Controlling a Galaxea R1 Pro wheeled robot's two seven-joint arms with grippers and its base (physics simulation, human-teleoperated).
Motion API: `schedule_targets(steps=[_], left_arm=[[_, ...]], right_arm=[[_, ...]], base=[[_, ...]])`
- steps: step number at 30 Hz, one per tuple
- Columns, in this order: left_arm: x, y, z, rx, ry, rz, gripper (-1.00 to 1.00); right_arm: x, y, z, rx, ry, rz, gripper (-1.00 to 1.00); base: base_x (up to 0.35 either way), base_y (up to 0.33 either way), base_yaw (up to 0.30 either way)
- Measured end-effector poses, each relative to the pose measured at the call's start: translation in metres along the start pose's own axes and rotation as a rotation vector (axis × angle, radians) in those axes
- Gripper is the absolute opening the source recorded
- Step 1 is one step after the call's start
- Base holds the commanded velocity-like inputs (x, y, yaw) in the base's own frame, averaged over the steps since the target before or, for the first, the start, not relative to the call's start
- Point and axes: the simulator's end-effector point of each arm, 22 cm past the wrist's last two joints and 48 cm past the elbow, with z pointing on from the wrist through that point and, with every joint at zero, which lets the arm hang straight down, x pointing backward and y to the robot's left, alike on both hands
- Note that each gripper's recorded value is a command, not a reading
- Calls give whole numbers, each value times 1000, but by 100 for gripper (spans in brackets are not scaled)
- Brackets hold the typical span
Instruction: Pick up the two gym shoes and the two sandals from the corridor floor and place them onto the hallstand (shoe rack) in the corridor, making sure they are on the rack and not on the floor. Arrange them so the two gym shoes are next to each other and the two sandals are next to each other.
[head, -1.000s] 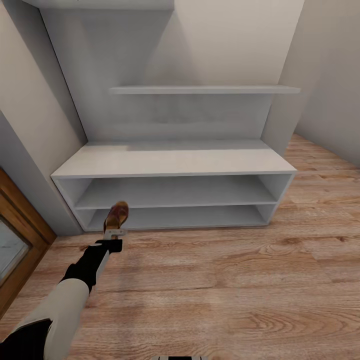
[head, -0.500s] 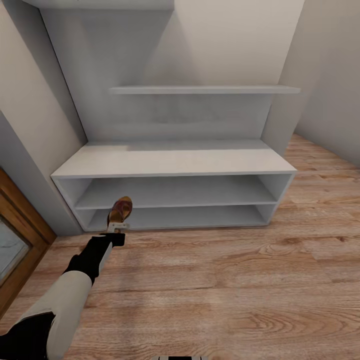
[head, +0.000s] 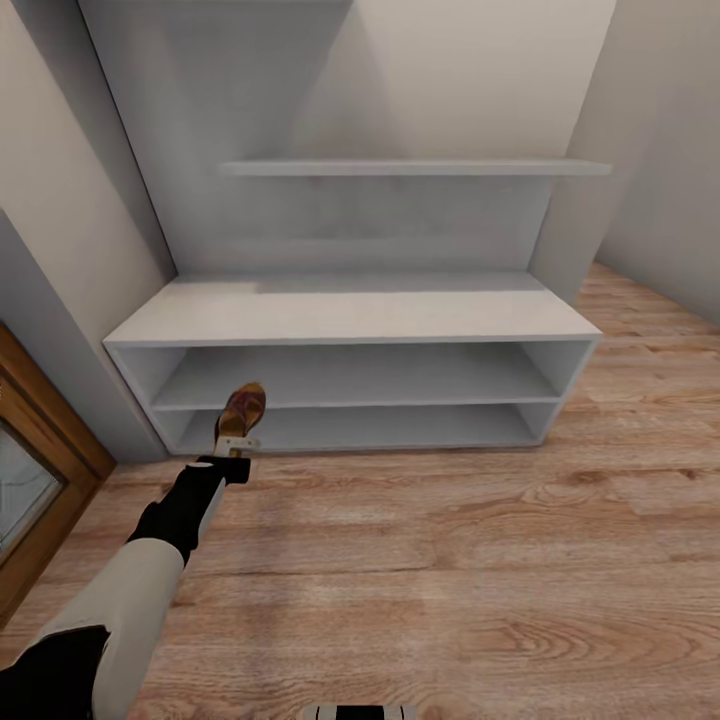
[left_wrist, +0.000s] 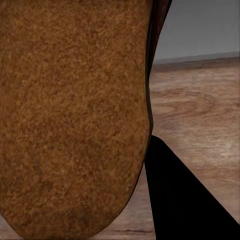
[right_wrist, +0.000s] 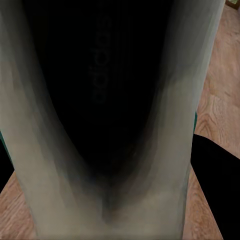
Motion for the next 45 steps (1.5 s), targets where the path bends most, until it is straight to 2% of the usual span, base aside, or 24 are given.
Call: schedule_targets(steps=[8, 35, 45], left_arm=[[-7, 2, -2, -5, -23, 0, -100], [-6, 3, -2, -6, -20, 0, -100], [-5, 4, -1, -8, -19, -4, -100]], right_arm=[[1, 0, 0, 0, 1, -5, -100], [1, 0, 0, -1, 1, -6, -100], [2, 1, 0, -1, 2, -6, -100]], base=[[67, 0, 8], [327, 0, 0], [111, 0, 0]])
